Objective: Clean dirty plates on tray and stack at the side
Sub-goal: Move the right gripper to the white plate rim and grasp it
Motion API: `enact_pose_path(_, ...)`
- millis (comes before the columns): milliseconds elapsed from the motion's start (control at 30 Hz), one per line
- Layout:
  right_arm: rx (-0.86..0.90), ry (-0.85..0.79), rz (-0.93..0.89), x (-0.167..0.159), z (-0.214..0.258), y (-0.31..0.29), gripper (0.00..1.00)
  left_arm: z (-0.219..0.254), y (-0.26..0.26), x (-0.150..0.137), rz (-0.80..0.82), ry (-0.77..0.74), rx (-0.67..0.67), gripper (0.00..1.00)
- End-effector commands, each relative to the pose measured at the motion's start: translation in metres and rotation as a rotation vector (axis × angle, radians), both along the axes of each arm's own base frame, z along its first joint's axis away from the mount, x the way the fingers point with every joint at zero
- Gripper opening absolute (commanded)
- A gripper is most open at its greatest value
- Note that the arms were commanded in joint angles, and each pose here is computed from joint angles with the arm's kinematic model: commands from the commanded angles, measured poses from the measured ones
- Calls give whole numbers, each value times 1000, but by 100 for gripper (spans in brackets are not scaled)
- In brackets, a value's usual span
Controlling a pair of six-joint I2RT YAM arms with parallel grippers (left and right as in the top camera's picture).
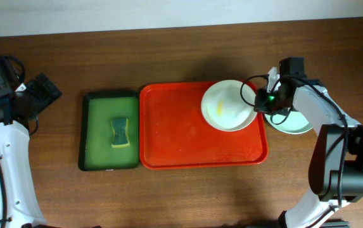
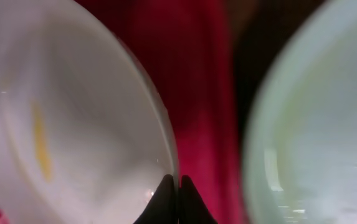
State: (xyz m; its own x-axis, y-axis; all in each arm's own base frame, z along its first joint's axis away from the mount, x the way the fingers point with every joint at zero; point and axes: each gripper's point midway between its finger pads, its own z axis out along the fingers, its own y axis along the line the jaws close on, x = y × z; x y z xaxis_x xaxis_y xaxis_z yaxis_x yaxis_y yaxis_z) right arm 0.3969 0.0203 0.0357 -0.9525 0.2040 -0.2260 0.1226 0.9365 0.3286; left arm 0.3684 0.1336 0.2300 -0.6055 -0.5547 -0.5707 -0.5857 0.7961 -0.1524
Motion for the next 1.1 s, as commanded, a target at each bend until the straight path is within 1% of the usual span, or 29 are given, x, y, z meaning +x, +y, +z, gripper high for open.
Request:
enact_pose_path(0, 92, 34, 113, -14, 0, 53, 4, 7, 2, -1, 12, -22, -2, 99)
enact_pose_path(67, 108, 71, 140, -24, 0, 92, 4, 7, 2, -1, 12, -22, -2, 99)
enact_pose_path(167, 78, 106, 132, -34, -3, 115, 4, 7, 1, -1, 12, -22, -2, 99)
enact_pose_path(267, 32, 116, 160, -44, -6, 138, 4, 7, 2, -1, 12, -22, -2, 99)
enact_pose_path(333, -11, 106, 174, -46, -8, 140, 4, 7, 2, -1, 12, -22, -1, 99)
enact_pose_path(767, -17, 124, 179, -51, -9, 141, 4, 7, 2, -1, 12, -22, -2, 99)
enact_pose_path(1067, -15, 113, 179, -48, -9, 141, 4, 7, 1, -1, 12, -22, -2, 99)
